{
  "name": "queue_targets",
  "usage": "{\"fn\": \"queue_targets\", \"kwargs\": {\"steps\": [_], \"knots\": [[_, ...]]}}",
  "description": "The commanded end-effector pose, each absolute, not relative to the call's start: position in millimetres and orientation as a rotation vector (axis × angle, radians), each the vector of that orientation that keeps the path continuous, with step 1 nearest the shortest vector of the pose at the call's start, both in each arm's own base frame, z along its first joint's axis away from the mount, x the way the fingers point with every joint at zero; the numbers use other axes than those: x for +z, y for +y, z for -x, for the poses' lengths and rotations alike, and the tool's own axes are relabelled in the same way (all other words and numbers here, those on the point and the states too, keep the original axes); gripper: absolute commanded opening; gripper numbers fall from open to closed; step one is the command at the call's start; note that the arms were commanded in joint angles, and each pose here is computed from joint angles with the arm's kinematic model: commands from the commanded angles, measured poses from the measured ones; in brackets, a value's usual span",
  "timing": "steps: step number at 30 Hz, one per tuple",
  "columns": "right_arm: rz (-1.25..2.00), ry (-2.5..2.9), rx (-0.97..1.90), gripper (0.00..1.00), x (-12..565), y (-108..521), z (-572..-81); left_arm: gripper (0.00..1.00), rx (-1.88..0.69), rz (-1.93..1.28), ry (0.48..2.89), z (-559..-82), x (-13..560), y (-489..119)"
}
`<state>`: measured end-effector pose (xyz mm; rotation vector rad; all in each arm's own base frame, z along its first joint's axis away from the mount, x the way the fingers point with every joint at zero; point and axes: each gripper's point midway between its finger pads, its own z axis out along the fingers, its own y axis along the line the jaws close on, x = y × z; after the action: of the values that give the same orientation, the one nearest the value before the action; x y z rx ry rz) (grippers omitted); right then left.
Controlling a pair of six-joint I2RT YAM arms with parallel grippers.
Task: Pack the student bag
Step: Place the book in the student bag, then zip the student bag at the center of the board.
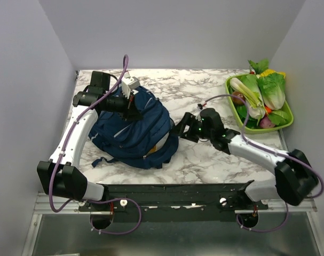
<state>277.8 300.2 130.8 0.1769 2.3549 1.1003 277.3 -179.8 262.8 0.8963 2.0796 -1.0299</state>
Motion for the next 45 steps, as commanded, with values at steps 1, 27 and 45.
{"fn": "queue_targets", "kwargs": {"steps": [1,27,45], "knots": [[-0.114,2.250,0.970,0.82,138.0,264.7,-265.2,0.00,-1.107,-0.934,1.903,-285.7,289.5,-196.2],[0.708,2.120,0.653,0.70,133.6,376.5,-170.1,0.00,-0.974,-0.860,2.029,-320.6,241.3,-207.6],[0.718,2.158,0.503,0.63,98.9,391.6,-181.8,0.00,-0.937,-0.814,2.036,-328.1,245.4,-208.9]]}}
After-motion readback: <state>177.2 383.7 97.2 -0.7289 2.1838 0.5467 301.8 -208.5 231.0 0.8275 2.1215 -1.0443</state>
